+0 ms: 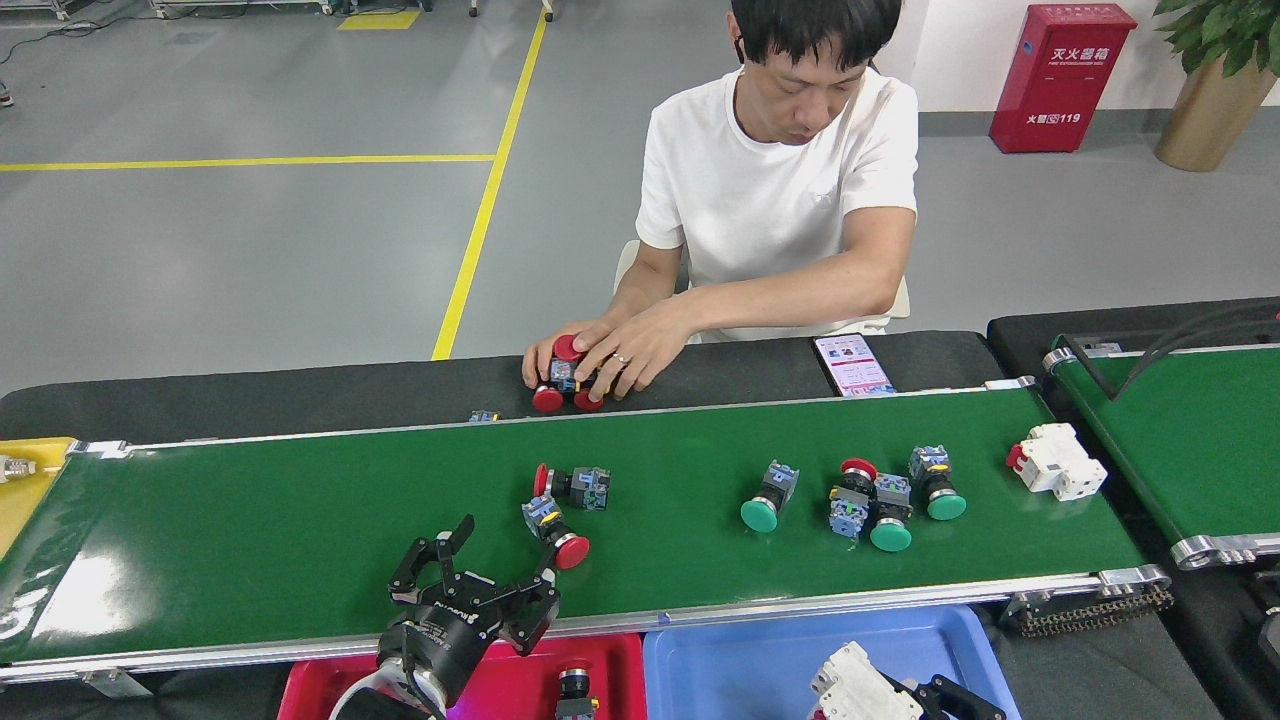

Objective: Pick switch part from conveyor to tray

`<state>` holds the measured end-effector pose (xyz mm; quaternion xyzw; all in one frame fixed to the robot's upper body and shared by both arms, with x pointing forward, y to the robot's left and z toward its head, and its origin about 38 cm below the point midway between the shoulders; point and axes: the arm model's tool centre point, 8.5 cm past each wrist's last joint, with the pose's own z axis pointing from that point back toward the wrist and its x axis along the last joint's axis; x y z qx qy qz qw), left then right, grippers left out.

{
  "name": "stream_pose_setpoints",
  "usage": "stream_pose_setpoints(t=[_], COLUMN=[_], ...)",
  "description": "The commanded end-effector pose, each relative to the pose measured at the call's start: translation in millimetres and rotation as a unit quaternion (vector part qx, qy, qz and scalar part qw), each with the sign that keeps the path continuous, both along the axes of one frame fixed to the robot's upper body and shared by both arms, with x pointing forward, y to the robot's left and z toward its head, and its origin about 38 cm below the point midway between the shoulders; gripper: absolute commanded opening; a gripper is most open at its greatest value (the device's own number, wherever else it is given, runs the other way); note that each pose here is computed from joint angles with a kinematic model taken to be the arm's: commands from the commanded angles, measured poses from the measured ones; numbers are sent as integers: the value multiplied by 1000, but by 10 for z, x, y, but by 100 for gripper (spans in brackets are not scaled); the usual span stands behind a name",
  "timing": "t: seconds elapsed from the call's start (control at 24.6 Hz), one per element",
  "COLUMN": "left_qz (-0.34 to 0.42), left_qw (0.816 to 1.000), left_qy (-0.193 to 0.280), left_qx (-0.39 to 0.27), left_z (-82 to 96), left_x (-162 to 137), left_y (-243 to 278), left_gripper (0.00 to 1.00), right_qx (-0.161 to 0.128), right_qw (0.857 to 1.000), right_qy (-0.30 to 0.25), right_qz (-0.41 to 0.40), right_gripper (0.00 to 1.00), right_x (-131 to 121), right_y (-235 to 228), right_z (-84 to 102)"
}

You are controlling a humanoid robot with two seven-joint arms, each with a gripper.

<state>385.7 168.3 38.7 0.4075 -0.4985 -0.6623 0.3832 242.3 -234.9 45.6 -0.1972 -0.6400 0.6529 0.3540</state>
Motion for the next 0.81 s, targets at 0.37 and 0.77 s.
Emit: stream_pose_setpoints(t=[0.37,0.77], left_qz=[-5,-7], left_qw=[1000,1000], left_qy=[-6,7], left_qx=[12,10], left_z=[124,39], left_x=[482,506], left_y=[-99,-16], left_gripper=[100,86], right_qx=[62,-12], right_qw=[975,920], right_qy=[-68,-112], right_qz=[-200,-376], right_gripper=[99,99], right_x=[757,960], right_y=[-162,-31], right_z=[478,378])
